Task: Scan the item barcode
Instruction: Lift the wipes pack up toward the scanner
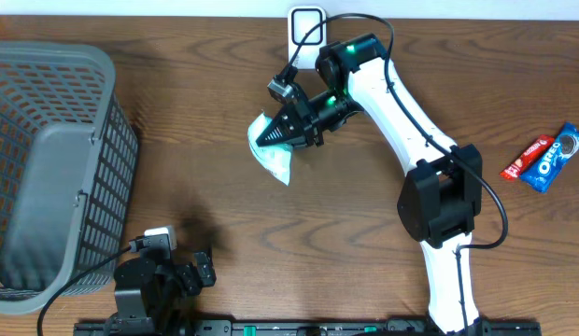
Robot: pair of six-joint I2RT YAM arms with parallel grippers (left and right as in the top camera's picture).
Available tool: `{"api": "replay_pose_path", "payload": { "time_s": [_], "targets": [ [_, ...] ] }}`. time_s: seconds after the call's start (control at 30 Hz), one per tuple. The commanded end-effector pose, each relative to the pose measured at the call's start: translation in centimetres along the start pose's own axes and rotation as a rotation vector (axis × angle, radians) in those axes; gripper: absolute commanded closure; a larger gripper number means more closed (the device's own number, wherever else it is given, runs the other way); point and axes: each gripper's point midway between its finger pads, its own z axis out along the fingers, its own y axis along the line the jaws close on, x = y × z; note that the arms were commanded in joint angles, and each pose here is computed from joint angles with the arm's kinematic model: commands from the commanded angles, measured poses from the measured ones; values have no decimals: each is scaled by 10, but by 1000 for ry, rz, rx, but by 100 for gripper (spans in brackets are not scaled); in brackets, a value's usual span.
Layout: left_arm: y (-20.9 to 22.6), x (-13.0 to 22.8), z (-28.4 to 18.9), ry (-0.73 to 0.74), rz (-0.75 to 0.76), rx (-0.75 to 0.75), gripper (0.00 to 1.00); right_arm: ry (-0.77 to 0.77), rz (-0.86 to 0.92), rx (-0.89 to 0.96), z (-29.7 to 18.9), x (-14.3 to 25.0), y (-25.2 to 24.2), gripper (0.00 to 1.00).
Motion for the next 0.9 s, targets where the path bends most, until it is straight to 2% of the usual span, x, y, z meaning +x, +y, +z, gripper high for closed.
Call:
{"api": "replay_pose_path", "payload": {
  "time_s": [0.0,0.17,0.3,0.87],
  "targets": [
    [1,11,1,38,-12,2,0,-7,207,-97,0,-1,18,99],
    [1,11,1,38,-11,3,0,6,460,-106,0,-2,20,99],
    [1,11,1,38,-11,3,0,18,581,-134,1,-2,25,99],
    [1,11,1,38,-11,3,0,65,618,-116,21,6,27,99]
  ]
}}
